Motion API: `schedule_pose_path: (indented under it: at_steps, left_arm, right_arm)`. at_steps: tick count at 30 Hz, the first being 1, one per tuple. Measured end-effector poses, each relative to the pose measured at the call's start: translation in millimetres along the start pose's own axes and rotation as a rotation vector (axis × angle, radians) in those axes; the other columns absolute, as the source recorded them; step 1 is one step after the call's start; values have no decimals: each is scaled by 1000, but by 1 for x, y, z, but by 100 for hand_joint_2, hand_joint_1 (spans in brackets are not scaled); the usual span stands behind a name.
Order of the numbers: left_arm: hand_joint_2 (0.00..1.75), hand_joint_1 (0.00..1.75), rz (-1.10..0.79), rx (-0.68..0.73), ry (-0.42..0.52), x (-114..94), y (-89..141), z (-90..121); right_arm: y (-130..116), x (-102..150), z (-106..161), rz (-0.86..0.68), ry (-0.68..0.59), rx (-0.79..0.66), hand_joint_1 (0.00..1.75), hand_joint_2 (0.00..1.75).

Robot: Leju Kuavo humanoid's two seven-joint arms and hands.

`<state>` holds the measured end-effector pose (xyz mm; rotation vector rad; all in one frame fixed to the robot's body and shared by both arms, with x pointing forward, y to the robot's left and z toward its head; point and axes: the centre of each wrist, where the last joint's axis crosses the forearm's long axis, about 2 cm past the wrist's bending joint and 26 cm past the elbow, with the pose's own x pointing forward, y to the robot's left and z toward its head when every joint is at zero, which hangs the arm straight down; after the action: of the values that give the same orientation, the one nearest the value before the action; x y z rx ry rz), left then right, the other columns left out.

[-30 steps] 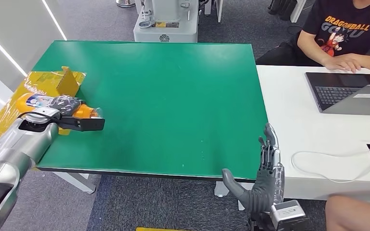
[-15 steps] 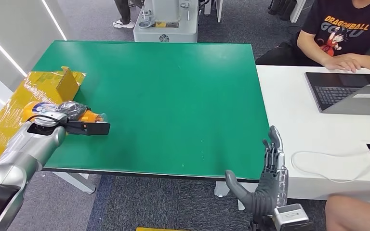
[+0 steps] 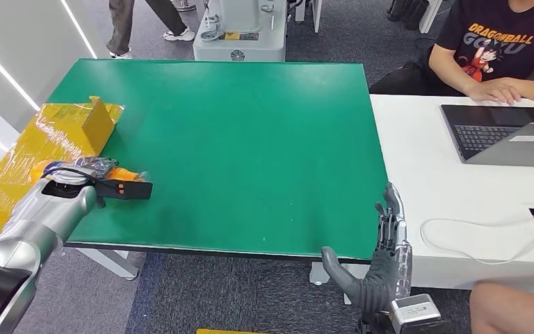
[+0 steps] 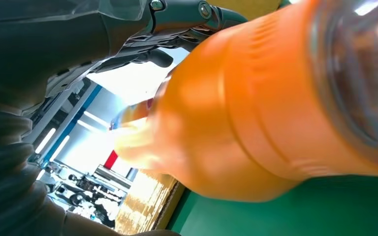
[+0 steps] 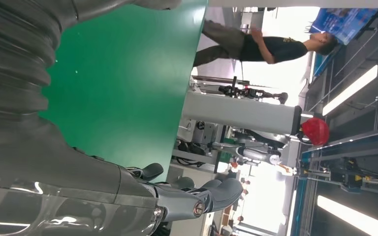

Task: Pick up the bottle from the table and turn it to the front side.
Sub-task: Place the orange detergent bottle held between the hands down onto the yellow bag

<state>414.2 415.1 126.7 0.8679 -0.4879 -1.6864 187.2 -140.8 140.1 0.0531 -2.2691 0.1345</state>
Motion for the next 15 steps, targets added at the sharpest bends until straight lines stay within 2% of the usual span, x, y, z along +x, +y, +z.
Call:
schedule_pose_path:
  at_steps: [8,15]
  left_arm:
    - [175,0,1,56,-2,0,0,0]
    - [175,0,50,292,-52,-5,5,2]
  right_arm:
    - [0,-2,1,2,7,1,0,175]
    - [1,-2,2,-7,11,4,0,175]
